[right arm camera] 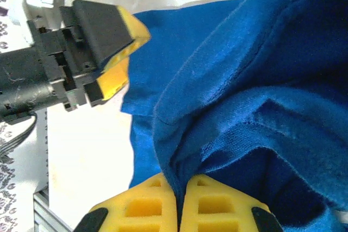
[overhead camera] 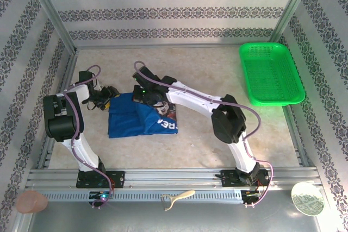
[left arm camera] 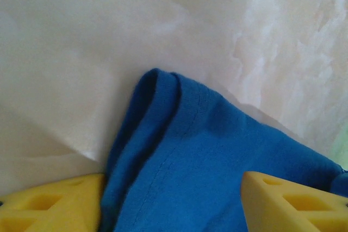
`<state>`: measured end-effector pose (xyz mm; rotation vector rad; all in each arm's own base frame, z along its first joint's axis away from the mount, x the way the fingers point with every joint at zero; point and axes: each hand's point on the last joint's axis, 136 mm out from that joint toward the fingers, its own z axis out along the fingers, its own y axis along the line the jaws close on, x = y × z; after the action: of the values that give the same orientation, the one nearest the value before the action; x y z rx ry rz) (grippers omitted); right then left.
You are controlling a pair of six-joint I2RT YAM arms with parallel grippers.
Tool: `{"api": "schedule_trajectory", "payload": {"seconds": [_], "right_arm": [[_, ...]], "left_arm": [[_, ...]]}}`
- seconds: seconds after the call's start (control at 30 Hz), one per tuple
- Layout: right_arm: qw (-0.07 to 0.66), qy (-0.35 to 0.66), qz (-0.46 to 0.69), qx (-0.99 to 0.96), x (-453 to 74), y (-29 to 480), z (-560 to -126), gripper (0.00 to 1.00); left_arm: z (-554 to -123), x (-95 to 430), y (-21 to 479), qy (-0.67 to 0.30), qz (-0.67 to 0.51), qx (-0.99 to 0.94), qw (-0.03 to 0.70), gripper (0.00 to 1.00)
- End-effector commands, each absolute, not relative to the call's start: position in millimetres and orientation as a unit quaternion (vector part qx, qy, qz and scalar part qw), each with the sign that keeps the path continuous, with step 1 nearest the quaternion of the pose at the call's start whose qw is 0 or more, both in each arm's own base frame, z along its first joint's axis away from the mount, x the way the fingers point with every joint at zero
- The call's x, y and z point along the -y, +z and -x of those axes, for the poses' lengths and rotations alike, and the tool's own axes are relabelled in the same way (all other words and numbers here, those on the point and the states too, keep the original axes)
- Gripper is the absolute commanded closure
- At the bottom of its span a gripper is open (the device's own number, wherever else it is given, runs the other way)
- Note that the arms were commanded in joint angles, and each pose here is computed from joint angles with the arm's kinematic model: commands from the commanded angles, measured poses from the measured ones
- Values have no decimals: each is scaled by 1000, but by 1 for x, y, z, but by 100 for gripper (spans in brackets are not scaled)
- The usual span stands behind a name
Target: Fold the inside-out t-shirt
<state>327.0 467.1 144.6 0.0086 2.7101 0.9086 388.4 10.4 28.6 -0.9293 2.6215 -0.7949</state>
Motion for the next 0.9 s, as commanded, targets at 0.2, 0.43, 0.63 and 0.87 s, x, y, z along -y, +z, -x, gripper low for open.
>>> {"api": "schedule_trajectory", "payload": {"seconds": [0.2,0.43,0.63,0.87], "right_arm": [[98,348,36,-932,-532,131,-319,50],[104,418,153,-889,-563,203,-308,33],[173,386,153,-893,-492,244,-330,34],[151,314,57,-936,-388,174,-365,36]], "left_arm": [[-379,21,-12,-313,288,-902,79,33],[-402,11,9,-315,290,-898,99,33],[-432,-27,75,-310,307,-882,177,33],[-402,12,139,-329,269,-881,207,32]]}}
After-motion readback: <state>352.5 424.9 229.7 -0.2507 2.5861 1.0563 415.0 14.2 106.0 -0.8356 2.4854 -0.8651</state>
